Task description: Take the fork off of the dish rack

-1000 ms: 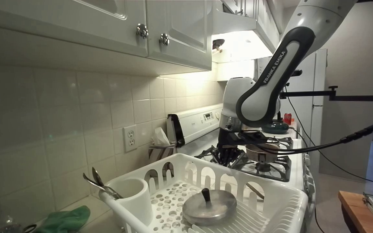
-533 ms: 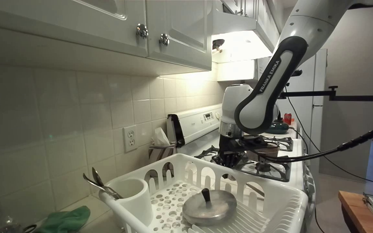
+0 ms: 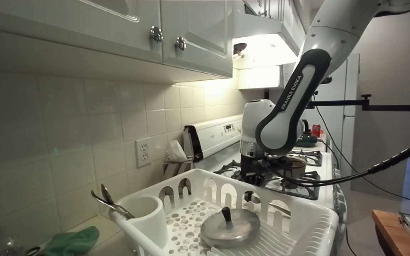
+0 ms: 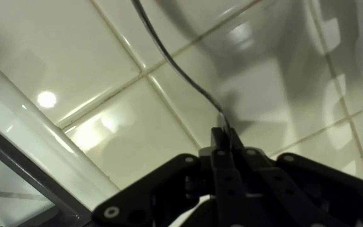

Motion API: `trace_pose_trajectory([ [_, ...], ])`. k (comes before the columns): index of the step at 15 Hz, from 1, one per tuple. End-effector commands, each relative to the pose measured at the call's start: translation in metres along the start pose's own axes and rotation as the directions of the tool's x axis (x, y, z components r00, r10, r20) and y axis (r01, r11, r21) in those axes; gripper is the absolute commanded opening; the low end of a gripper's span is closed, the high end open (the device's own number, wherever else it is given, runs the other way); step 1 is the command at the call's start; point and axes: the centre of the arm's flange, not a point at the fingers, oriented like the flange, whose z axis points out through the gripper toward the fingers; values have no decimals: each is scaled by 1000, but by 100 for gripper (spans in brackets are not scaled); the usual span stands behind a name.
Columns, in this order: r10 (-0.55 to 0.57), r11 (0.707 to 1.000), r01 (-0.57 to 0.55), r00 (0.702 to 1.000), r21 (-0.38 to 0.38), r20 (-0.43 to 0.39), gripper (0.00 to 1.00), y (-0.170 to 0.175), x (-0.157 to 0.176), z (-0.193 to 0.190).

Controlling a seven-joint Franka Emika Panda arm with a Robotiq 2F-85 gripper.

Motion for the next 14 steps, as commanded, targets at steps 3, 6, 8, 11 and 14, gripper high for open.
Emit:
trace_pose_trajectory([
  [3,-25,1000,25,1000,-3,4,1,-7,3,14],
  [6,-33,999,33,999,-5,3,1,-9,3,15],
  [8,-35,999,35,999,-4,-1,29,-9,3,14],
  [11,-36,999,36,999,-3,-5,44,-9,3,12],
  [14,-36,999,36,999,-4,-10,64,-8,3,10],
])
